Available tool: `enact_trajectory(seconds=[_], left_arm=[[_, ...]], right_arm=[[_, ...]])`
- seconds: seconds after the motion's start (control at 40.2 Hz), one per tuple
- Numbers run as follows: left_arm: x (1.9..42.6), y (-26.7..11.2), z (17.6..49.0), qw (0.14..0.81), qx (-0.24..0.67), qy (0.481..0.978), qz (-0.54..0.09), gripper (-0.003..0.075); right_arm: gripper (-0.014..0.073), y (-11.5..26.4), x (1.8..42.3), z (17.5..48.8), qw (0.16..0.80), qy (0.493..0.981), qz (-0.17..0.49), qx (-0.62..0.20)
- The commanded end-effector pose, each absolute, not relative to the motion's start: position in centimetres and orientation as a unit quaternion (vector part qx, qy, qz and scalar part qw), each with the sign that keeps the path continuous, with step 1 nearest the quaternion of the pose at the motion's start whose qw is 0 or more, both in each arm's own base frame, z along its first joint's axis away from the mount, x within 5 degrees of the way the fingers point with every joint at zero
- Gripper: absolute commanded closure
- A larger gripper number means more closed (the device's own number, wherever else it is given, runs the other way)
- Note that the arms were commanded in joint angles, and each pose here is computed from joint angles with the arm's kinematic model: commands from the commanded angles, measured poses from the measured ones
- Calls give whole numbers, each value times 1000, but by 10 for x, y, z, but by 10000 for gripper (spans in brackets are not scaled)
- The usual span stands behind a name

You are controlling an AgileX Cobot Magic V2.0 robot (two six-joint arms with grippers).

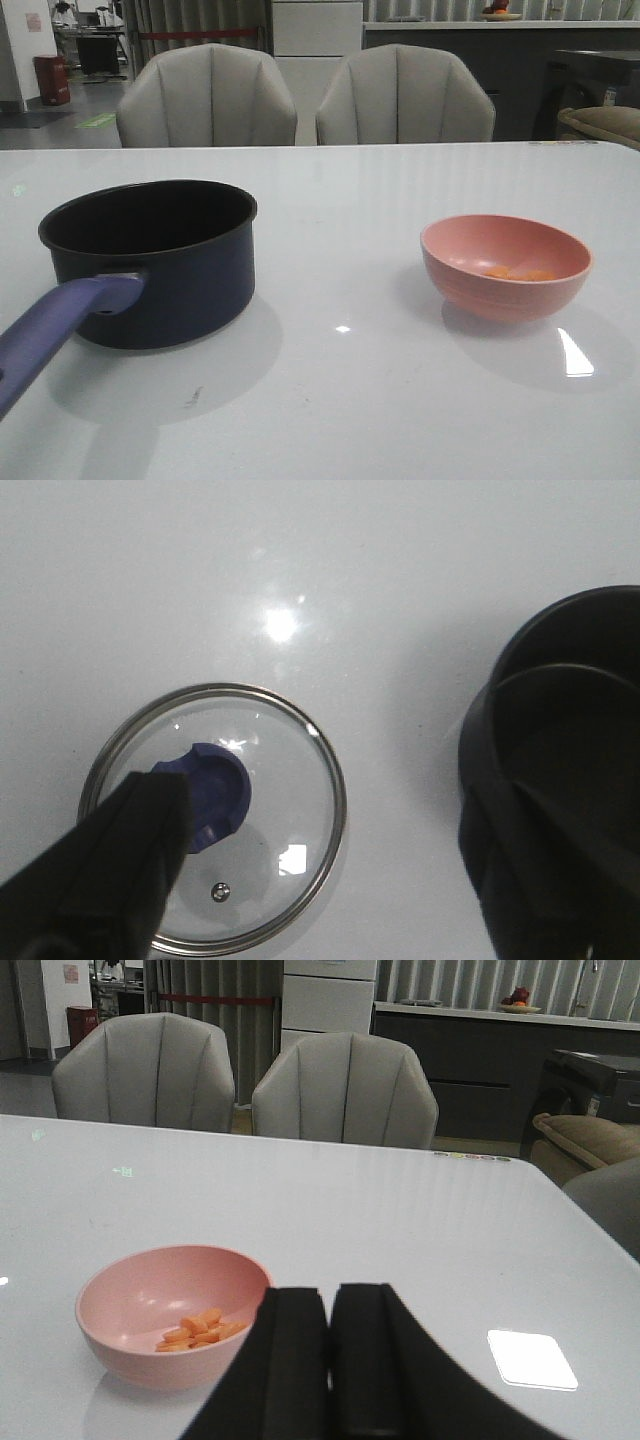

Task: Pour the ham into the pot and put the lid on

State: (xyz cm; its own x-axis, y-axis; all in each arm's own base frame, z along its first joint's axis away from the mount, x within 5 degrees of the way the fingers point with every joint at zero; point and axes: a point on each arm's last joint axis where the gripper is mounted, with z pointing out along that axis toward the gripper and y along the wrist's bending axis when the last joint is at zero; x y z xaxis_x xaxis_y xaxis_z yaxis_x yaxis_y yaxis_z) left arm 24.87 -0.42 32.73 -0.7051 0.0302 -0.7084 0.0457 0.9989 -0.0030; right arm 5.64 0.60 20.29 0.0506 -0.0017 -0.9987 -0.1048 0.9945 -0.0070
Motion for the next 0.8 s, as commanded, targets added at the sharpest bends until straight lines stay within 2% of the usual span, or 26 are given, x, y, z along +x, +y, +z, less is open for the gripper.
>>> enact_trajectory(seconds=[0.0, 0.149, 0.323, 0.596, 0.77], left_arm=[[222, -11, 354, 476, 26, 879, -23, 148], [175, -17, 363, 551, 36, 832, -44, 148], [130, -19, 359, 611, 48, 788, -60, 148], [76, -17, 333, 670, 67, 735, -83, 150], [58, -14, 313, 708, 67, 697, -90, 150]], right_arm=[[448, 5, 54, 213, 759, 649, 35, -35], [448, 5, 54, 213, 759, 649, 35, -35], [448, 5, 54, 213, 759, 649, 35, -35], [448, 5, 54, 213, 759, 649, 35, -35], [448, 5, 54, 213, 759, 649, 35, -35]])
